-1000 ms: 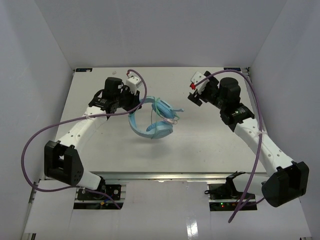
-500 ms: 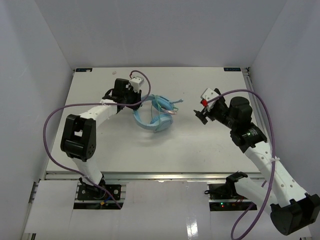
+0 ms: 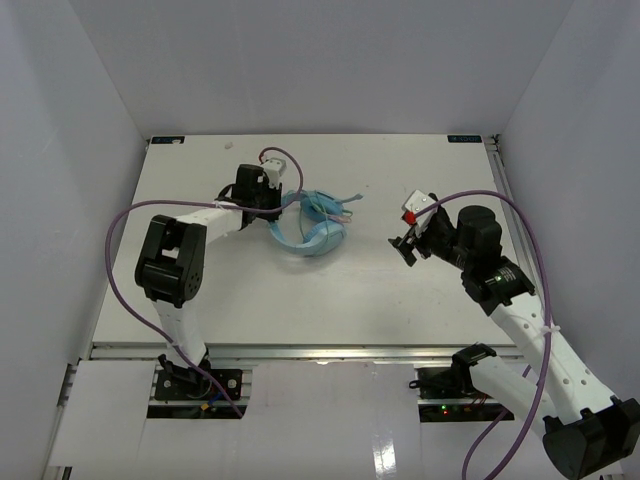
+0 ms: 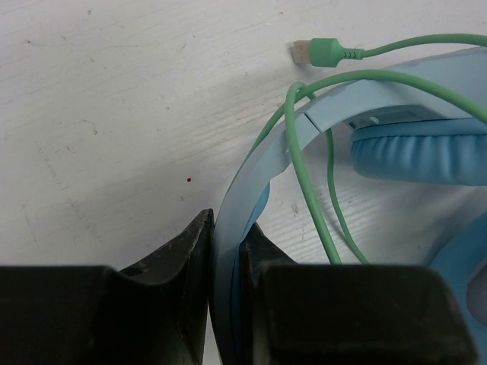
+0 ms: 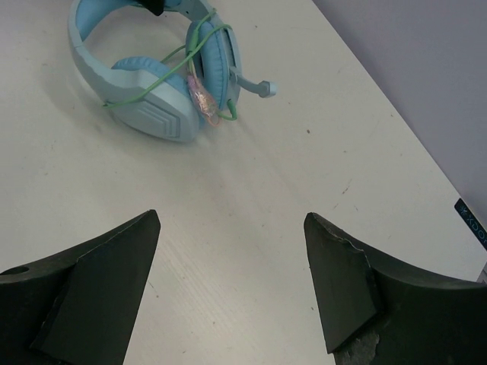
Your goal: Wrap the headphones
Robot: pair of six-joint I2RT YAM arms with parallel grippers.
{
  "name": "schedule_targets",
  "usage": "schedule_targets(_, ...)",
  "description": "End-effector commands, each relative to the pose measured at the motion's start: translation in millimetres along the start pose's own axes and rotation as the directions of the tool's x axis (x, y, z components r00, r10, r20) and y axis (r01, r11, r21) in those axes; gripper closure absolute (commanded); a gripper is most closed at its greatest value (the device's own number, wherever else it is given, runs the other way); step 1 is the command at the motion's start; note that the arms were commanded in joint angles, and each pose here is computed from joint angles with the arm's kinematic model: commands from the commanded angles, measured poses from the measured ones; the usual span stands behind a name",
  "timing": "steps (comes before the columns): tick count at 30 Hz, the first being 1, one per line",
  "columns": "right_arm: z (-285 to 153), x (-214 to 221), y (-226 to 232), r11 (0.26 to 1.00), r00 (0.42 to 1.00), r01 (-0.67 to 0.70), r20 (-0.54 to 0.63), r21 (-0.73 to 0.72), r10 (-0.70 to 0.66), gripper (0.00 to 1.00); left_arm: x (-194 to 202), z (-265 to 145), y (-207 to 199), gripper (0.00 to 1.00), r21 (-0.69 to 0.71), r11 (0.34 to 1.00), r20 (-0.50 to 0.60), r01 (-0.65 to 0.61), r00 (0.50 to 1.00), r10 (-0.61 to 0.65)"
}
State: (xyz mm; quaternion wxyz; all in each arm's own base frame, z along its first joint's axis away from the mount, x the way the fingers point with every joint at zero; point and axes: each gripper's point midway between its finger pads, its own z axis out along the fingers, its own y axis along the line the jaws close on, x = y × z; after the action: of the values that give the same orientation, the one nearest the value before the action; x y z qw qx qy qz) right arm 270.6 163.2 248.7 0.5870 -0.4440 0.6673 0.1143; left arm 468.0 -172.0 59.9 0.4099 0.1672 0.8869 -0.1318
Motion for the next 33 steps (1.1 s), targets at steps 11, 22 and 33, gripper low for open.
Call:
schedule_targets(11, -1.3, -0.6, 1.3, 1.000, 1.000, -0.008, 0.009, -0.002, 0.008, 0.16, -8.3, 11.5, 9.4, 0.64, -0.037, 0.998, 0.059, 0.043, 0.997, -0.040)
schedule_targets(22, -1.1, 7.8, 7.8, 1.000, 1.000, -0.012, -0.005, -0.020, 0.012, 0.16, -15.6, 2.1, 13.7, 0.32, -0.067, 0.996, 0.079, 0.050, 0.996, -0.045)
schedule_targets(33, -1.7, 6.7, 6.0, 1.000, 1.000, -0.010, -0.004, -0.012, 0.010, 0.16, -39.7, -22.5, 24.4, 0.31, -0.082, 0.995, 0.139, 0.053, 0.989, -0.041)
